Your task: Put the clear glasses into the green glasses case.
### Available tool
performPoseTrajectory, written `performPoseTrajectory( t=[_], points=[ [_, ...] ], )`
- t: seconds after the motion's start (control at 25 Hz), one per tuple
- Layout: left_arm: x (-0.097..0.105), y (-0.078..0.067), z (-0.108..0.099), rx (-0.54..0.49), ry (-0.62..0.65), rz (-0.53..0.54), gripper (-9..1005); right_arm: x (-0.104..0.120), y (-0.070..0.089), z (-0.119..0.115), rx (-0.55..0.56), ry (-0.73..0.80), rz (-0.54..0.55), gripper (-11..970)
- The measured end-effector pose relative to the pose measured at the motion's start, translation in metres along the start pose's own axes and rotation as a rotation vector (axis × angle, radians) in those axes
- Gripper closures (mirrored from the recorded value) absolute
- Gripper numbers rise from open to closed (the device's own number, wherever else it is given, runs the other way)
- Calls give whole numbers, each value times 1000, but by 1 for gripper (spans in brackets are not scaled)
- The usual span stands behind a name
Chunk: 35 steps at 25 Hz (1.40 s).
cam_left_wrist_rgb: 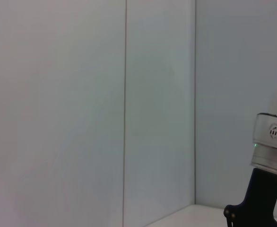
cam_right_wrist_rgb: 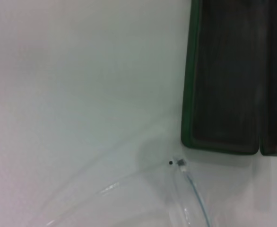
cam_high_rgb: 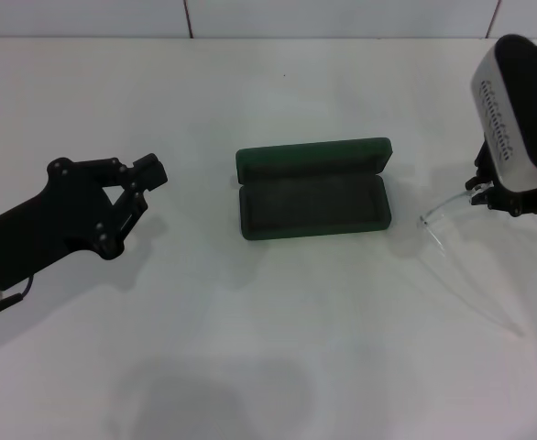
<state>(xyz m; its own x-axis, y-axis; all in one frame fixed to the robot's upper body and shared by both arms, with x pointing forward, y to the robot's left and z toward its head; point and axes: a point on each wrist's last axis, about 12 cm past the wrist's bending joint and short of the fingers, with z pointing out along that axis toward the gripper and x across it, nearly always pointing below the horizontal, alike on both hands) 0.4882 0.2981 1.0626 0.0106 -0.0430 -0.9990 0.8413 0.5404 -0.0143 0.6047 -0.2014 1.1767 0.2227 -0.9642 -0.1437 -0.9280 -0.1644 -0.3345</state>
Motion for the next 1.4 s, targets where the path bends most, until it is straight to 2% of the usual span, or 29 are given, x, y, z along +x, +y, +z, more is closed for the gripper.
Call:
performPoseTrajectory(
  t=[0.24,0.48,0.72,0.88,0.92,1.16,1.4],
  points=[
    [-4,-2,-4,-8,-49,-19,938,1,11,-18,54,-67,115,850],
    [-9,2,-10,-31,-73,-85,937,8,21,-52,184,-195,236,853],
    [-25,4,-13,53,-137,-90,937,18,33,-72,273,-389,363,860],
    [-34,11,-10,102,-140,-121,936,23,38,-82,320,-524,416,867],
    [-36,13,-9,112,-133,-127,936,26,40,-88,342,-600,427,868],
    [-42,20,-2,142,-117,-109,886,31,40,-89,353,-744,433,871],
    [-52,30,8,184,-89,-83,869,33,35,-69,328,-927,444,871]
  ],
)
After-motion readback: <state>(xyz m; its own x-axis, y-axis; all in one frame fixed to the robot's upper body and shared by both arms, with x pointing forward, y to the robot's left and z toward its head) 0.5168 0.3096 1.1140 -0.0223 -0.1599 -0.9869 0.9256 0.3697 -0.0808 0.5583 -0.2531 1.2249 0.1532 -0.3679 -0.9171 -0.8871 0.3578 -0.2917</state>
